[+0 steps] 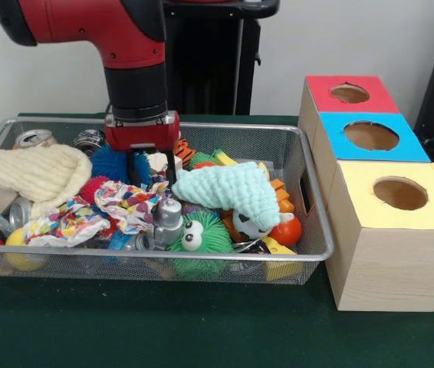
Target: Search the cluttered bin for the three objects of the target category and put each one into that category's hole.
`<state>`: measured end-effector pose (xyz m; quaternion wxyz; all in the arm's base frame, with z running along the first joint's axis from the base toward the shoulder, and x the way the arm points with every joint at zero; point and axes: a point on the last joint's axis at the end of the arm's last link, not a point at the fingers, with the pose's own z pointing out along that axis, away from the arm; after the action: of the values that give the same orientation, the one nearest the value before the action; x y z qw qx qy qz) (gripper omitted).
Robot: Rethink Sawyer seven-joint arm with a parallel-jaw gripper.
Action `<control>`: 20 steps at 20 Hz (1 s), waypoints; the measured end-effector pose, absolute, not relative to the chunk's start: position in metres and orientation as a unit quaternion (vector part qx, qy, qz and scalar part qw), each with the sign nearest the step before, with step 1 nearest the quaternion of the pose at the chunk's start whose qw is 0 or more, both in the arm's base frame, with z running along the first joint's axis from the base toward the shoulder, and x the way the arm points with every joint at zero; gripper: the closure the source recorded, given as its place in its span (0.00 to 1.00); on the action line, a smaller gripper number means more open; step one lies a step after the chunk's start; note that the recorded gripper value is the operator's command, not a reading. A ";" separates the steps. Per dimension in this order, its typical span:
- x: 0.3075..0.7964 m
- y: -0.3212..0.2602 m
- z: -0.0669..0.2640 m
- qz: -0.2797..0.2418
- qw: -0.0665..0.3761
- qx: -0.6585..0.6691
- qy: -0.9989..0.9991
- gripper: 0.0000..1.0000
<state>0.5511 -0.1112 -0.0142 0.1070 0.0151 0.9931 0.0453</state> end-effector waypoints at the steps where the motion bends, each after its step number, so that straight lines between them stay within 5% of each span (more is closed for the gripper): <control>1: 0.551 -0.110 -0.016 0.046 0.108 0.012 0.993 0.00; 17: 0.549 -0.105 -0.053 0.055 0.140 0.008 0.989 0.00; 18: 0.548 -0.105 -0.054 0.056 0.141 0.009 0.988 1.00; 20: 0.548 -0.105 -0.055 0.054 0.143 0.008 0.988 1.00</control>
<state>0.5478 -0.1048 -0.0548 0.1426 0.0079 0.9882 0.0544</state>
